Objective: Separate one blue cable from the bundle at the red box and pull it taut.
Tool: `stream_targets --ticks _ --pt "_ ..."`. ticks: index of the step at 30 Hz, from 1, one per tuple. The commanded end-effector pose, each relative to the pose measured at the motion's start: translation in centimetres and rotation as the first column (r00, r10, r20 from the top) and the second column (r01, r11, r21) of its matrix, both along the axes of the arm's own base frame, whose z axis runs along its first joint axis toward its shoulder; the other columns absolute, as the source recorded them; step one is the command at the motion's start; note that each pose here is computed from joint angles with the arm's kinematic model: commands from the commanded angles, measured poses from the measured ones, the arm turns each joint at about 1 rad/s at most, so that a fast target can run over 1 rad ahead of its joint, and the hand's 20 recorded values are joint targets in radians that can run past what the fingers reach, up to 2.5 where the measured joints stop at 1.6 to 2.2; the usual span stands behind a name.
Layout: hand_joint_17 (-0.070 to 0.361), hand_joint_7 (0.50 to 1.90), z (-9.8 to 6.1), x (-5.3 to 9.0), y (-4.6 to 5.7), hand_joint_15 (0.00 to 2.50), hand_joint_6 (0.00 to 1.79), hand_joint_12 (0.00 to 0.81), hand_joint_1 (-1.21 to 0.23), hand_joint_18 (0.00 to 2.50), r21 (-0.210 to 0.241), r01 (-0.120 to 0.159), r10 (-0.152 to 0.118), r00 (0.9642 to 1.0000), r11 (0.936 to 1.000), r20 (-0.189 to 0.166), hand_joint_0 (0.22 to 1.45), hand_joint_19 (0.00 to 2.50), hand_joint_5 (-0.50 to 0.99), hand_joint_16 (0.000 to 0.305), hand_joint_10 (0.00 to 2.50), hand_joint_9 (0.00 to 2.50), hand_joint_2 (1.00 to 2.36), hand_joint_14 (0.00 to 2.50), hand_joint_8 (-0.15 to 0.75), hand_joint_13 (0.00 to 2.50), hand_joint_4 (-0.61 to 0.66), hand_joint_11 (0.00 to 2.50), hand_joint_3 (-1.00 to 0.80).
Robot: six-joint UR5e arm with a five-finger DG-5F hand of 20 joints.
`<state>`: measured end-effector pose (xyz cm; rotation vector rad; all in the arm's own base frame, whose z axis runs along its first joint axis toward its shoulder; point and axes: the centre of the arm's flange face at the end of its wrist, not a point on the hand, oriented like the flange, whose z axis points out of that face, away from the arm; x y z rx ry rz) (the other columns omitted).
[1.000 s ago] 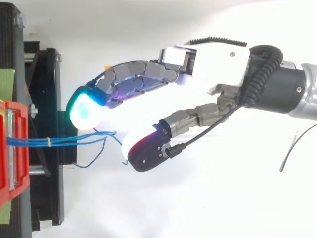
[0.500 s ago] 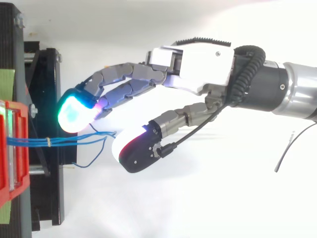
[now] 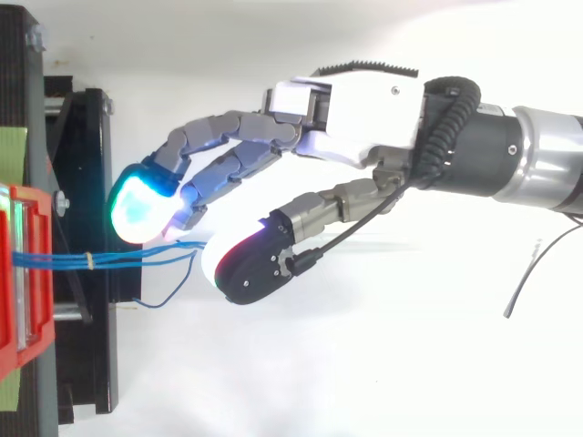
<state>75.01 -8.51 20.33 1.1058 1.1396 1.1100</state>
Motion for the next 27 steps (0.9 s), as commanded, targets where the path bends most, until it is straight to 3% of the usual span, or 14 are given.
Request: stream_targets --ticks 1,9,12,13,18,27 --pt "0.084 0.78 -0.6 0.1 0.0 0.38 0.5 0.374 -0.63 0.53 0.003 -0.021 0.021 0.9997 0.9998 0.007 0.54 0.34 -0.21 0.037 0.01 0.72 1.0 0.01 0.355 0.75 0.29 0.53 -0.5" --pt "0.084 0.78 -0.1 0.4 -0.2 0.41 0.5 0.374 -0.65 0.57 0.015 -0.026 0.025 0.9988 0.9996 0.043 0.55 0.37 -0.21 0.037 0.01 0.72 1.0 0.01 0.353 0.78 0.29 0.54 -0.5" --pt "0.084 0.78 -1.6 0.5 -0.4 0.42 0.5 0.372 -0.66 0.58 0.019 -0.033 0.032 0.999 0.9993 0.03 0.55 0.38 -0.21 0.037 0.01 0.73 1.0 0.02 0.352 0.79 0.28 0.56 -0.5" --pt "0.084 0.78 -2.8 0.7 -0.4 0.43 0.5 0.372 -0.66 0.58 0.024 -0.039 0.039 0.9989 0.9989 0.026 0.55 0.38 -0.21 0.037 0.01 0.74 1.0 0.02 0.35 0.79 0.29 0.57 -0.5" --pt "0.083 0.78 -2.5 1.3 -0.4 0.44 0.5 0.371 -0.66 0.6 0.043 -0.06 0.057 0.9962 0.9973 0.066 0.56 0.39 -0.2 0.037 0.01 0.74 1.0 0.01 0.349 0.82 0.29 0.58 -0.5" --pt "0.083 0.85 -2.5 1.2 -0.6 0.55 0.5 0.373 -0.67 0.65 0.044 -0.069 0.066 0.9958 0.9966 0.063 0.58 0.44 -0.2 0.037 0.01 0.8 1.0 0.02 0.345 0.89 0.29 0.73 -0.5"
